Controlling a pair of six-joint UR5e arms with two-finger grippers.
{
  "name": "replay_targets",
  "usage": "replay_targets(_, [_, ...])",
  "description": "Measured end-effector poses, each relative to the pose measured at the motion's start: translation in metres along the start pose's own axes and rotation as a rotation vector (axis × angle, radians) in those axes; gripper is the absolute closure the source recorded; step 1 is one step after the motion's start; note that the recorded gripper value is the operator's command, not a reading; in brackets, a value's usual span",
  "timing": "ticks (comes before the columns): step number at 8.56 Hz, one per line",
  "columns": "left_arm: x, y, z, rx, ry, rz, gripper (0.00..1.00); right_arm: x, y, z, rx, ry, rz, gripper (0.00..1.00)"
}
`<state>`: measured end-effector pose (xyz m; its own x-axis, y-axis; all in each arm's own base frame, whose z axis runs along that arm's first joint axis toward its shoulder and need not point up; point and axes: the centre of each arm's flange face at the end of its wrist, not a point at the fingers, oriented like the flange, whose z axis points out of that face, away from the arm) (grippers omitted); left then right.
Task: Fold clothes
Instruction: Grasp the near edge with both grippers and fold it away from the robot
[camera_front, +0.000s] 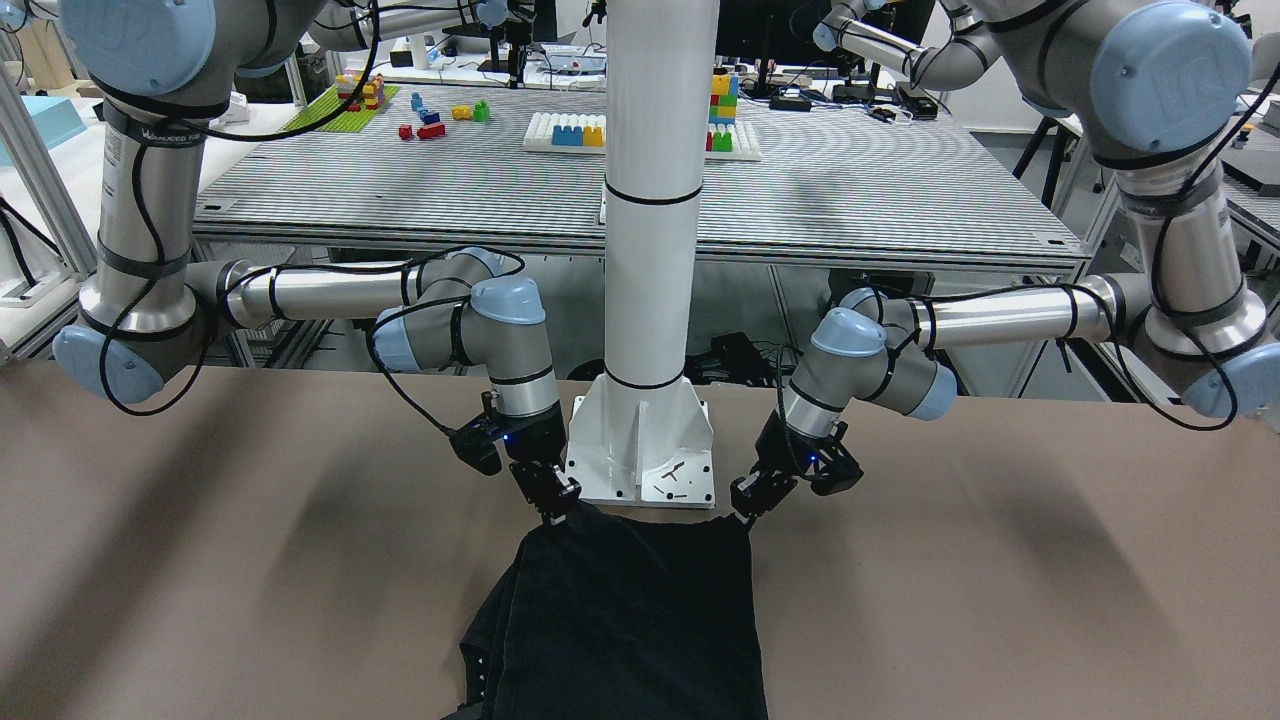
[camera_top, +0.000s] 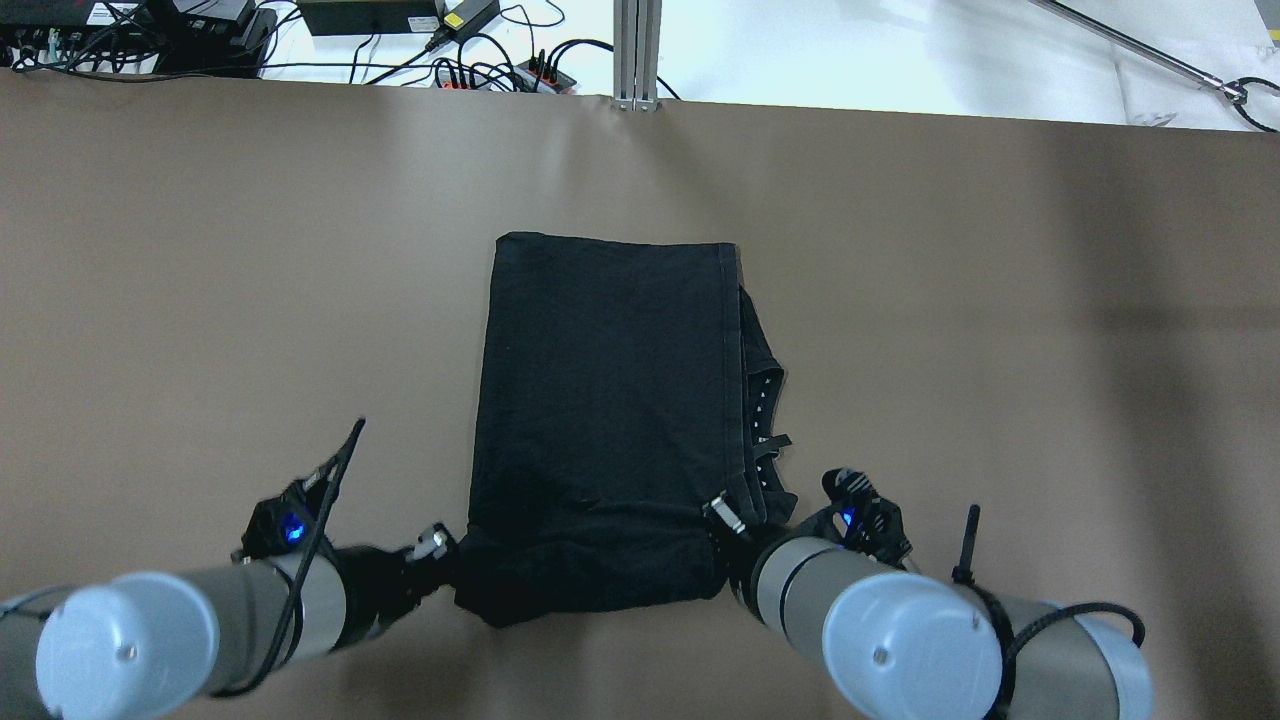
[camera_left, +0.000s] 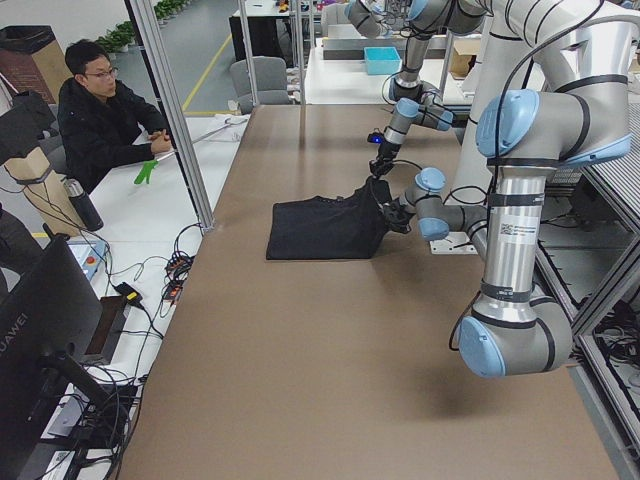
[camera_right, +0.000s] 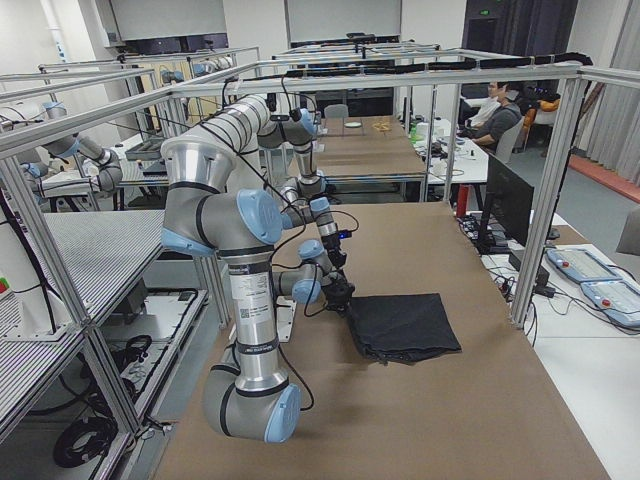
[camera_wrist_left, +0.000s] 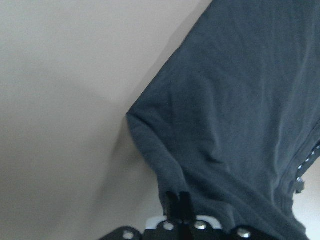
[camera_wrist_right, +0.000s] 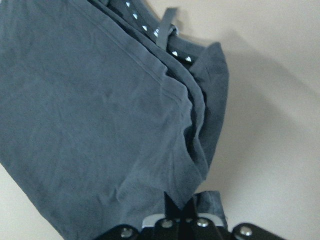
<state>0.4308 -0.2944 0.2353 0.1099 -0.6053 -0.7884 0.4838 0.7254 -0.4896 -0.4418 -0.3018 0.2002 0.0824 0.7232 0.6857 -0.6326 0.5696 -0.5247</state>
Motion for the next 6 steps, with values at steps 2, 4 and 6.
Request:
replay_targets(2, [0.087,-0.080,0.008,0.052,-0.014,-0.011,1.00,-0.061,-0.033,0.017,0.024,-0.004,0.071,1.00])
replay_targets(4, [0.152,-0.154,0.037,0.105,-0.052,-0.027,1.00,-0.125,-0.058,0.055,0.057,0.028,0.108,1.00])
replay_targets(6, [0.201,-0.209,0.082,0.151,-0.075,-0.035,0.93,-0.179,-0.086,0.101,0.077,0.041,0.089,0.90])
